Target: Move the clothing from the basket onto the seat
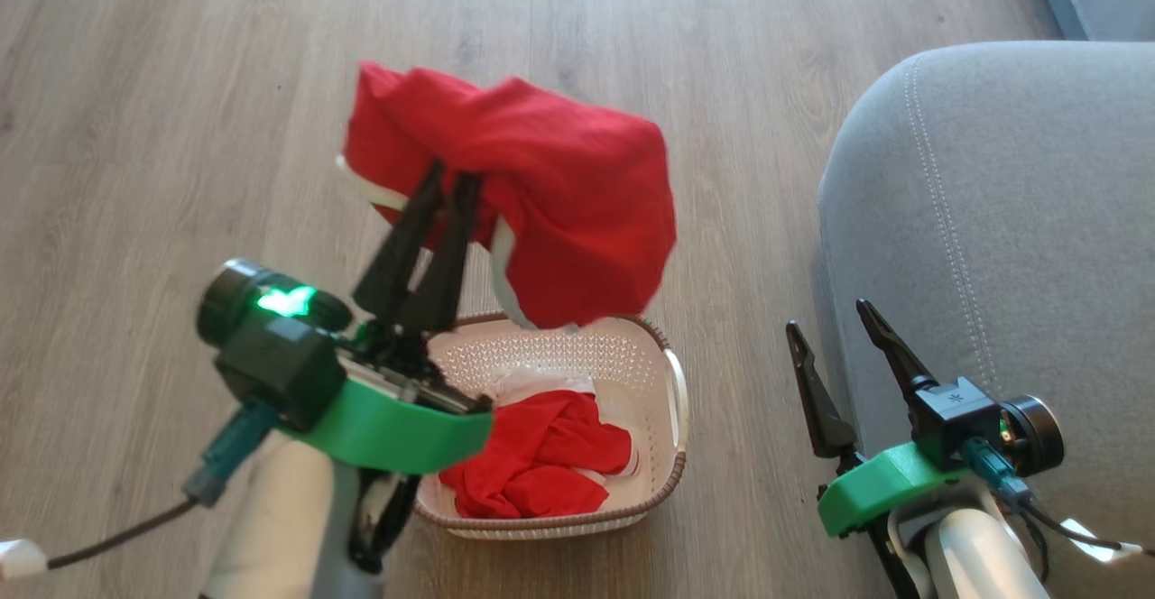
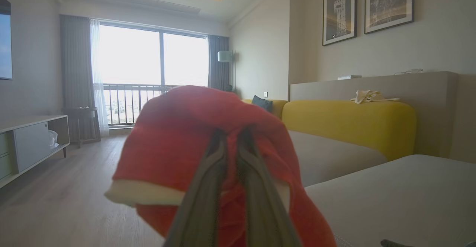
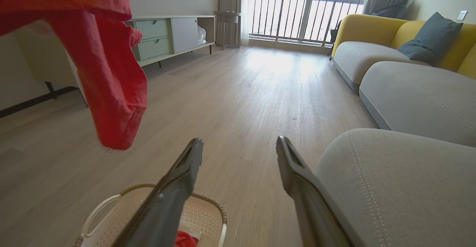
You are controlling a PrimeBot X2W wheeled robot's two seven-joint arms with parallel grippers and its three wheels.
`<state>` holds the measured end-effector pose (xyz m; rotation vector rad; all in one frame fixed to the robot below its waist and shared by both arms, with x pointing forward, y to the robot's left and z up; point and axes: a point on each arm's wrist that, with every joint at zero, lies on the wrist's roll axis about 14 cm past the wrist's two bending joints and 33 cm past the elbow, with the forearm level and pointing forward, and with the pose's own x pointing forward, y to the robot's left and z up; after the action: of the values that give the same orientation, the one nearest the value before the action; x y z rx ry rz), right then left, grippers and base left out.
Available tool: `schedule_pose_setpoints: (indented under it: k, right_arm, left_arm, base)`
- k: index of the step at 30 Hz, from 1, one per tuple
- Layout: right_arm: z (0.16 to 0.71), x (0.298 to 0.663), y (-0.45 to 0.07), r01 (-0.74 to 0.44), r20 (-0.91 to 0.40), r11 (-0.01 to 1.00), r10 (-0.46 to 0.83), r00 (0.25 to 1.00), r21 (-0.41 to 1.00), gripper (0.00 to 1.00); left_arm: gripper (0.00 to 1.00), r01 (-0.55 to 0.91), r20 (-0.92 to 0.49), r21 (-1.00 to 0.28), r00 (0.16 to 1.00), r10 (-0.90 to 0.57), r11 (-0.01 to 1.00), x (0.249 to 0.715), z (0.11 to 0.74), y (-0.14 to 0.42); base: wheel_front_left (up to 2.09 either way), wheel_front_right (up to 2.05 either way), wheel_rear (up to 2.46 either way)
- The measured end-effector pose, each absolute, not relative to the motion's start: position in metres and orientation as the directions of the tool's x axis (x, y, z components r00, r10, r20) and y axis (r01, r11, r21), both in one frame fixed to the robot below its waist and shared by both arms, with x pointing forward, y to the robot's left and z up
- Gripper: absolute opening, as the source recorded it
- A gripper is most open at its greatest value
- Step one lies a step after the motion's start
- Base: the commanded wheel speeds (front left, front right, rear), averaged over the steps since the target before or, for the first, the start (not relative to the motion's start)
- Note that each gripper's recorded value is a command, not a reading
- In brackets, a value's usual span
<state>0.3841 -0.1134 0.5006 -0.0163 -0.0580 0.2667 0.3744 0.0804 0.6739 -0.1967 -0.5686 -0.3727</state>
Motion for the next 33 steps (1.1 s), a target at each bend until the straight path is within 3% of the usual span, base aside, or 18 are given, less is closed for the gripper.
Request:
schedule_pose_setpoints:
  k: [10, 26, 33]
  right_arm:
    - [0.5, 0.384, -0.118, -0.25, 0.054, 0.968, 0.251, 0.967, -0.016, 1.0]
    - [0.514, 0.384, -0.118, -0.25, 0.096, 0.967, 0.253, 0.963, -0.038, 1.0]
    - [0.534, 0.37, -0.061, -0.418, 0.157, 0.907, 0.421, 0.893, -0.057, 1.0]
  left_arm:
    - [0.0, 0.457, 0.509, -0.112, 0.789, -0.345, 0.882, 0.365, 0.653, 0.058]
    - [0.0, 0.423, 0.505, -0.114, 0.804, -0.315, 0.899, 0.371, 0.652, 0.068]
    - [0.0, 0.399, 0.494, -0.114, 0.817, -0.297, 0.91, 0.375, 0.648, 0.075]
  base:
    - [0.0, 0.0, 0.0]
    - [0.0, 0.0, 0.0]
    - [0.0, 0.0, 0.0]
